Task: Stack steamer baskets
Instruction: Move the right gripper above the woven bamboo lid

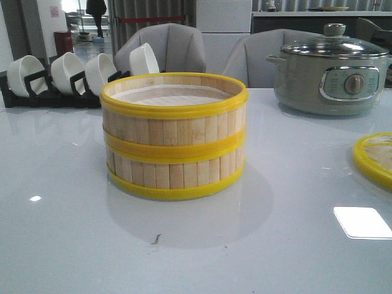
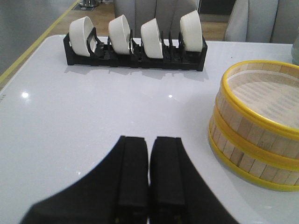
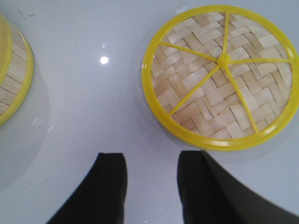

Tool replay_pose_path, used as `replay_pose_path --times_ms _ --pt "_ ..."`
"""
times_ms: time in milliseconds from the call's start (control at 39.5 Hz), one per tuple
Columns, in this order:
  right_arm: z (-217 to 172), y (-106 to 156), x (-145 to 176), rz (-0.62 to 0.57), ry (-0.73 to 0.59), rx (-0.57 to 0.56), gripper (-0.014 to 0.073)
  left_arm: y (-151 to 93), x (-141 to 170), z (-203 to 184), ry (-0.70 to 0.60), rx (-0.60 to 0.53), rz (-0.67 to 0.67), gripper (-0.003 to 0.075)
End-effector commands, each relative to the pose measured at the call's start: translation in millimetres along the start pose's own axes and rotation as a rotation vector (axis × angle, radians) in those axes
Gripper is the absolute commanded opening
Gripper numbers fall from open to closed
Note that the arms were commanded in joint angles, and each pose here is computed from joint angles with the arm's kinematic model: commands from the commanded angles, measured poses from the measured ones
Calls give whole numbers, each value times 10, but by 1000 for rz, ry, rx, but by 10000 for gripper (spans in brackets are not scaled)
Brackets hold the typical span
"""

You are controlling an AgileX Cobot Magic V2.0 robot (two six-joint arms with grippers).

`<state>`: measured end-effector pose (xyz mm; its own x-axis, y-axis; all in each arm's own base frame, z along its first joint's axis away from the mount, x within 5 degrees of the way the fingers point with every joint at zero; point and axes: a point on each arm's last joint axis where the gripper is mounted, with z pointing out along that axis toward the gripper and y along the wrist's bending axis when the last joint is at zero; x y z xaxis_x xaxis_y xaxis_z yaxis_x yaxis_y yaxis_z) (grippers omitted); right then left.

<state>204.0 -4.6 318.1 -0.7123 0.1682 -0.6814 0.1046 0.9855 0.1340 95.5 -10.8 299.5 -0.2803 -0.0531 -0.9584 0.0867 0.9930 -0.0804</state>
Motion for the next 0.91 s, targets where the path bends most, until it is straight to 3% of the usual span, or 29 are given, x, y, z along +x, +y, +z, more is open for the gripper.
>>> replay_pose_path --times_ms 0,177,405,885 --pt "-93 23 -141 -7 -108 -13 361 -24 -174 -36 -114 21 -7 85" --pt "-64 11 -166 -20 -117 0 361 -24 -174 -36 -114 21 -7 85" --pt "289 -79 -255 -94 -26 82 361 -24 -174 -36 -114 21 -7 85" --pt "1212 -510 -710 7 154 177 361 -24 -174 -36 -114 21 -7 85"
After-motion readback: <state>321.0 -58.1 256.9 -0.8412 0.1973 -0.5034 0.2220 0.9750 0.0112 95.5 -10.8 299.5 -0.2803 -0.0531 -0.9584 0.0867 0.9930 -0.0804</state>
